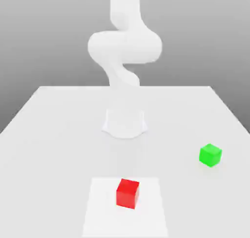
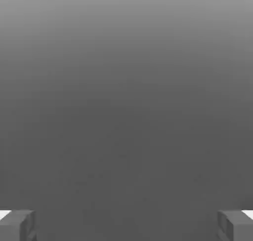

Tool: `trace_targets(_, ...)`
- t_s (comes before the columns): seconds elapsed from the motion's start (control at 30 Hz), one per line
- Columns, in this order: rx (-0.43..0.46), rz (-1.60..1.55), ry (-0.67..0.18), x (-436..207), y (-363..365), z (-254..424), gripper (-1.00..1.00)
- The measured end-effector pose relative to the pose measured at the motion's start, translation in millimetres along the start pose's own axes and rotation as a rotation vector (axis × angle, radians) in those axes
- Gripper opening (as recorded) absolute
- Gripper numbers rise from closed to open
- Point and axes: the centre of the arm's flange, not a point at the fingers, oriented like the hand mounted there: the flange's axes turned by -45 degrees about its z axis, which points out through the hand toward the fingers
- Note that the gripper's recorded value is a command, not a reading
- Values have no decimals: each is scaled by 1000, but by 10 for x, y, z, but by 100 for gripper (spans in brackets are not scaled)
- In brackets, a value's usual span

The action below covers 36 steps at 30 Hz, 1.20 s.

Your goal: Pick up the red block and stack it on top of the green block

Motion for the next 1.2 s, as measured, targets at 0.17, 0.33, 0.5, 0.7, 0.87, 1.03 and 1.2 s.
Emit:
trace_targets(0.17,114,-183,-132,-271,66,1002,0)
trace_targets(0.33,213,-372,-252,-715,-9,1889,0)
trace_targets(0.5,296,-571,-366,-1301,-132,2612,0)
trace_targets(0.7,374,-821,-498,-2095,-227,3209,0)
trace_targets(0.87,421,-1039,-603,-2734,-203,3477,0)
trace_targets(1.03,428,-1127,-633,-2981,-174,3636,0)
trace_targets(1.2,426,-1132,-632,-3126,-166,3824,0)
